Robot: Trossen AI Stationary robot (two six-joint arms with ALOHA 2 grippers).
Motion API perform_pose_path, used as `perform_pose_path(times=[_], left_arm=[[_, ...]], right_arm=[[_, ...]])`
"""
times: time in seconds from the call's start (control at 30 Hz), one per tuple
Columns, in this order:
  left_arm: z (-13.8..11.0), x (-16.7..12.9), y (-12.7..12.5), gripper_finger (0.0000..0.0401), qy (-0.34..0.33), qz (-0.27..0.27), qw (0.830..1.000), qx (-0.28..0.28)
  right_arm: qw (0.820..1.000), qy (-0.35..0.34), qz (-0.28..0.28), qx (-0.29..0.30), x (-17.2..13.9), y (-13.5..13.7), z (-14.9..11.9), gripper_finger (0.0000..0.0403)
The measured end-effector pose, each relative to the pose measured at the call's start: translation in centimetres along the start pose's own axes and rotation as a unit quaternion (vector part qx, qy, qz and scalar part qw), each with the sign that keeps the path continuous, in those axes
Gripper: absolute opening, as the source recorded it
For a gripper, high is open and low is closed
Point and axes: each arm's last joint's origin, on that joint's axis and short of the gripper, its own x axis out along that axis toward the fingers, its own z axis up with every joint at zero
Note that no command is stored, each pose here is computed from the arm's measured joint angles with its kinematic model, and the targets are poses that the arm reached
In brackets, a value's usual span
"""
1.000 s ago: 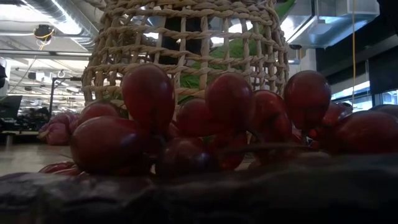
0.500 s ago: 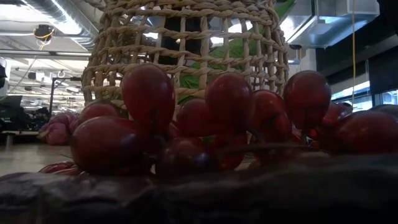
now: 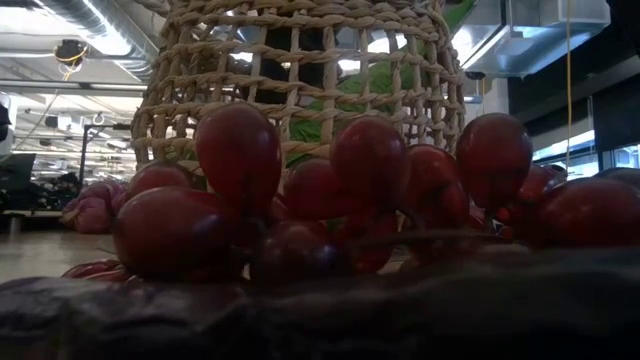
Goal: Build produce basket
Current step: Put the purple plum into the brown basket
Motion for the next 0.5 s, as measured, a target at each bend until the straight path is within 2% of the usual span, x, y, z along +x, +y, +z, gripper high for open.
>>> perform_pose_path(times=[0.13,0.33,0.5], left_arm=[[0.00,0.00,0.00,0.0171,0.000,0.000,1.000,0.000],[0.00,0.00,0.00,0.0171,0.000,0.000,1.000,0.000],[0.00,0.00,0.01,0.0171,0.000,0.000,1.000,0.000]], right_arm=[[1.000,0.000,0.000,0.004,0.02,-0.10,0.04,0.0326],[0.999,0.005,-0.011,0.051,0.03,-0.22,-0.11,0.0327],[0.998,-0.002,-0.025,0.053,0.03,-0.33,-0.02,0.0352]])
